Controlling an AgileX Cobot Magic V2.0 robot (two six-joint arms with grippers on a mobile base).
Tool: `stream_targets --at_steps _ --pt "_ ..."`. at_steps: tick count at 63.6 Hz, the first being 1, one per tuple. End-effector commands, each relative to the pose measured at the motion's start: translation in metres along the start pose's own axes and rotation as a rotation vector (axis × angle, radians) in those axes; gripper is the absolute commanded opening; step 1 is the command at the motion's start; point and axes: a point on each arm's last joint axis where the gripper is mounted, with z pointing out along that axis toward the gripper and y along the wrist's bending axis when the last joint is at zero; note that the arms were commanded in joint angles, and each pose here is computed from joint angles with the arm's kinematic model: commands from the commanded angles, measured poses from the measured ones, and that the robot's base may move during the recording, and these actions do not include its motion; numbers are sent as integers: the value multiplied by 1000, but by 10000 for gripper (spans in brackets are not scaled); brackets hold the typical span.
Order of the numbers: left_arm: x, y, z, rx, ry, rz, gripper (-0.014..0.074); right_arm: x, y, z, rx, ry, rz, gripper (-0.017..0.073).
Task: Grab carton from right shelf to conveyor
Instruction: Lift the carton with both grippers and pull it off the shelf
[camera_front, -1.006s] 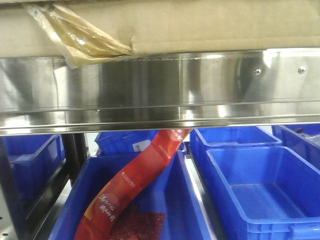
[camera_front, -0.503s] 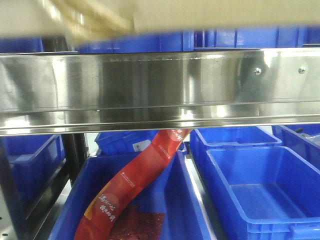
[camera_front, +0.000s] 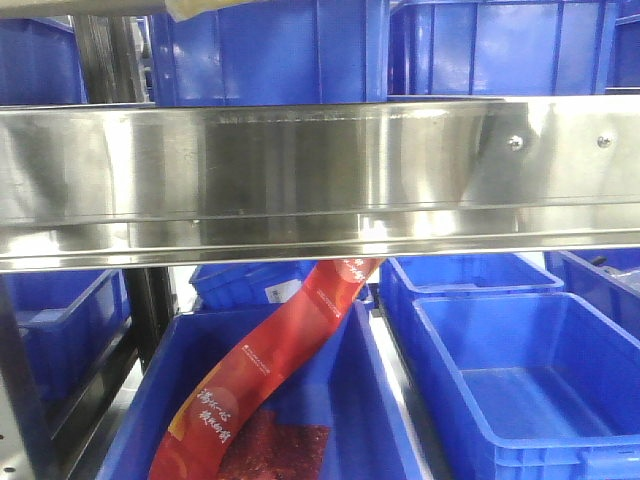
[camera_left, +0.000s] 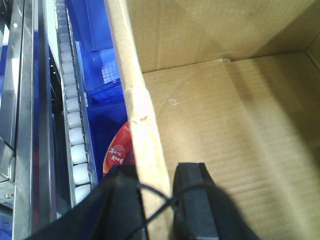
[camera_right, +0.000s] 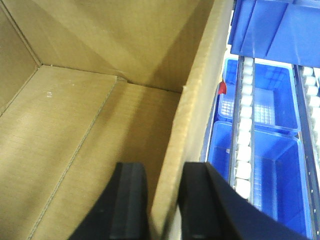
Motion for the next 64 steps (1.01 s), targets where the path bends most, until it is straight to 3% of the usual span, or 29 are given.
stream_targets --at_steps 1,64 --pt "-4 -2 -8 25 -54 13 -6 -6 2 -12 -34 -80 -23 -68" --pt "-6 -2 -9 26 -74 14 -6 -9 2 -13 -37 -108 -22 -68"
